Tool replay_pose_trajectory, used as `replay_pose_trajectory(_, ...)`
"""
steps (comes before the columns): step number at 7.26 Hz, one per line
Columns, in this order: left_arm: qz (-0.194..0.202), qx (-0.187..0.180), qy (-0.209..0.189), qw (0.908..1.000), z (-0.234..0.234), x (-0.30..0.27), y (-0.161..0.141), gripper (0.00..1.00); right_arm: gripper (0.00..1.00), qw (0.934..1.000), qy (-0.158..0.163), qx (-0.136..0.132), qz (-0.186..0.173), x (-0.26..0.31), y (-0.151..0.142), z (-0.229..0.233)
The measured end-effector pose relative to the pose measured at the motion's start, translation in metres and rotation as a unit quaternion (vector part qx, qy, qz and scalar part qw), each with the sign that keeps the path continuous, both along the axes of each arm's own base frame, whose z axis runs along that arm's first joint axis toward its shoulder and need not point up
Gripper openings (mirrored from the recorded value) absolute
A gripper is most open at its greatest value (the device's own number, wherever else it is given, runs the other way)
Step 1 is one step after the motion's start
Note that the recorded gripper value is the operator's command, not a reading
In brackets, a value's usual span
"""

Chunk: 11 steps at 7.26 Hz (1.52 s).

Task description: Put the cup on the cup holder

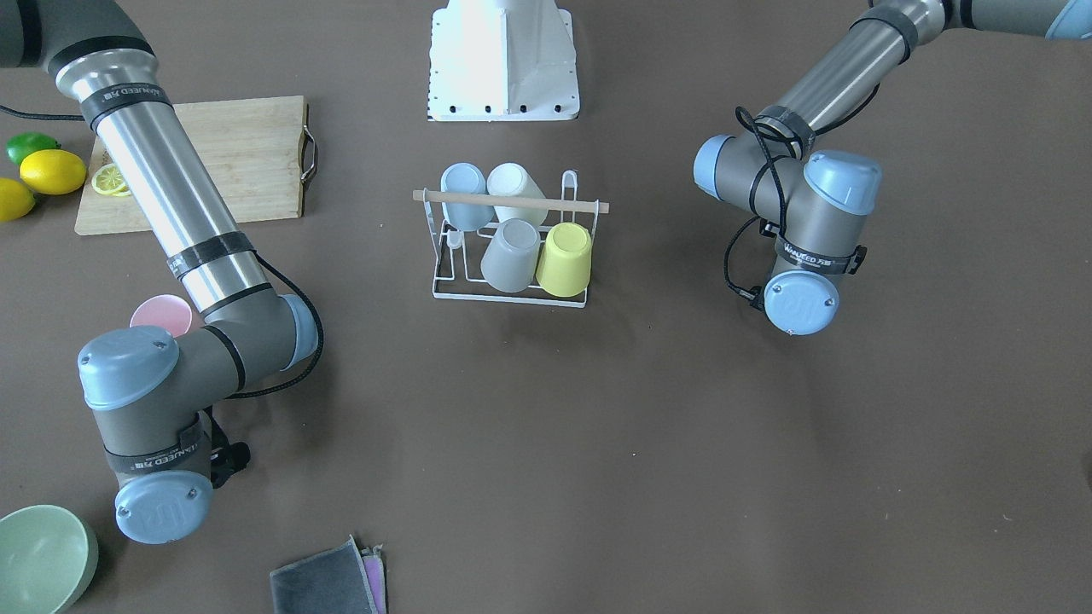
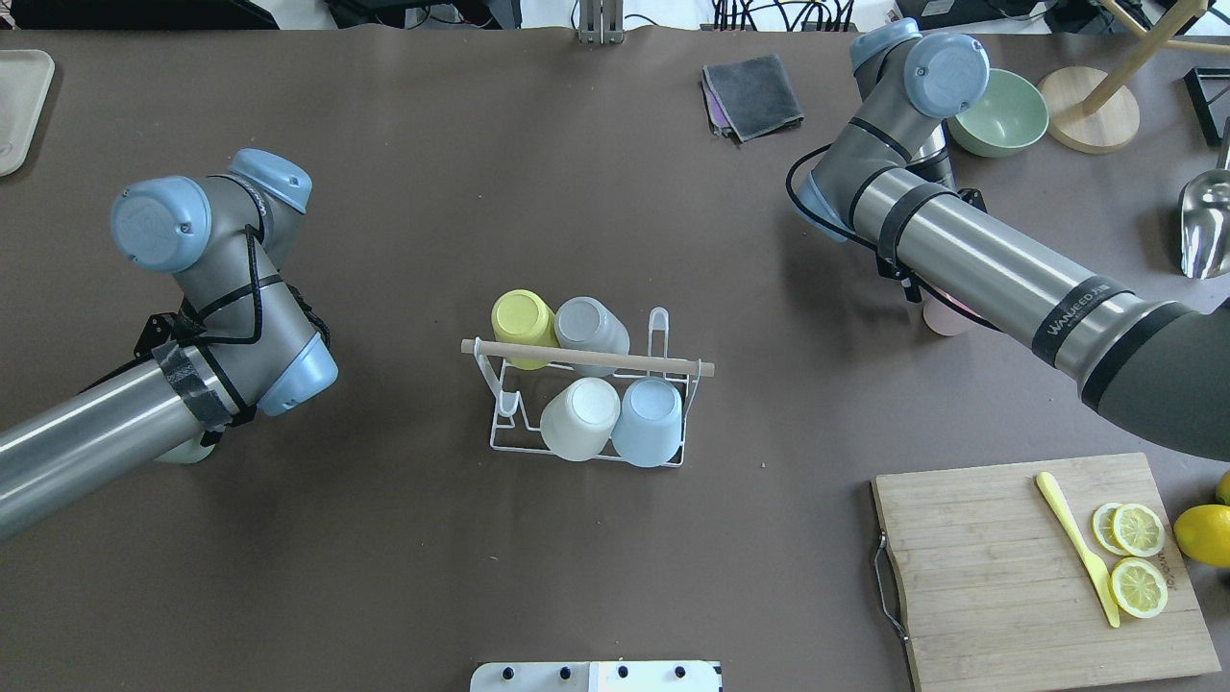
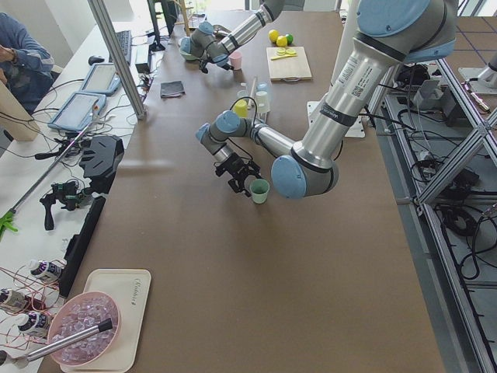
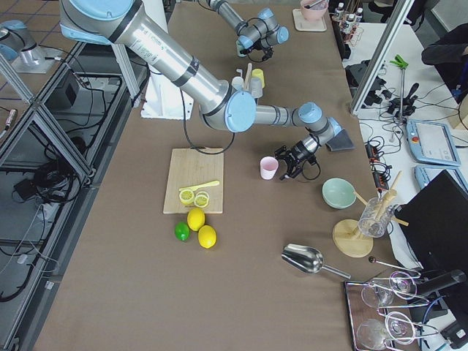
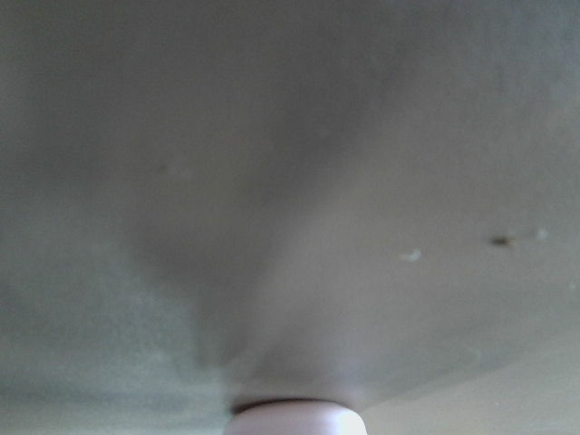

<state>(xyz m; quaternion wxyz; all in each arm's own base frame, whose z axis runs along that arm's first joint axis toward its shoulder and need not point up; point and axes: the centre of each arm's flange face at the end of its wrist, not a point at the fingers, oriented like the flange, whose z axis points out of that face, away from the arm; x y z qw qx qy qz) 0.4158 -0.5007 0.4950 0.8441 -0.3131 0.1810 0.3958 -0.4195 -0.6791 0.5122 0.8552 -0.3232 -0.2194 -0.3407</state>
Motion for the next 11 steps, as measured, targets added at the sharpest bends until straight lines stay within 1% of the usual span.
replay_pose_trajectory(2, 0.011, 0.0, -0.017, 0.9998, 0.005, 0.0, 0.004, 0.98, 1.0, 1.0, 0.003, -0.006, -0.007, -0.001, 0.001, 0.004)
replay_pose_trajectory(5, 0.031, -0.007, -0.029, 0.9991, 0.011, 0.016, 0.016, 0.98, 1.0, 0.9996, 0.009, -0.021, -0.015, -0.001, 0.006, 0.007)
replay_pose_trajectory(7, 0.05, 0.001, -0.041, 0.9979, 0.015, 0.018, 0.014, 0.98, 1.0, 0.9993, 0.014, -0.03, -0.019, -0.003, 0.01, 0.005)
replay_pose_trajectory(9, 0.067, 0.005, -0.043, 0.9968, 0.018, 0.02, 0.012, 0.98, 1.0, 0.9986, 0.022, -0.041, -0.023, -0.007, 0.016, 0.004)
replay_pose_trajectory(11, 0.076, 0.002, -0.05, 0.9959, 0.014, 0.023, 0.014, 0.98, 1.0, 0.9981, 0.027, -0.049, -0.026, -0.009, 0.02, 0.004)
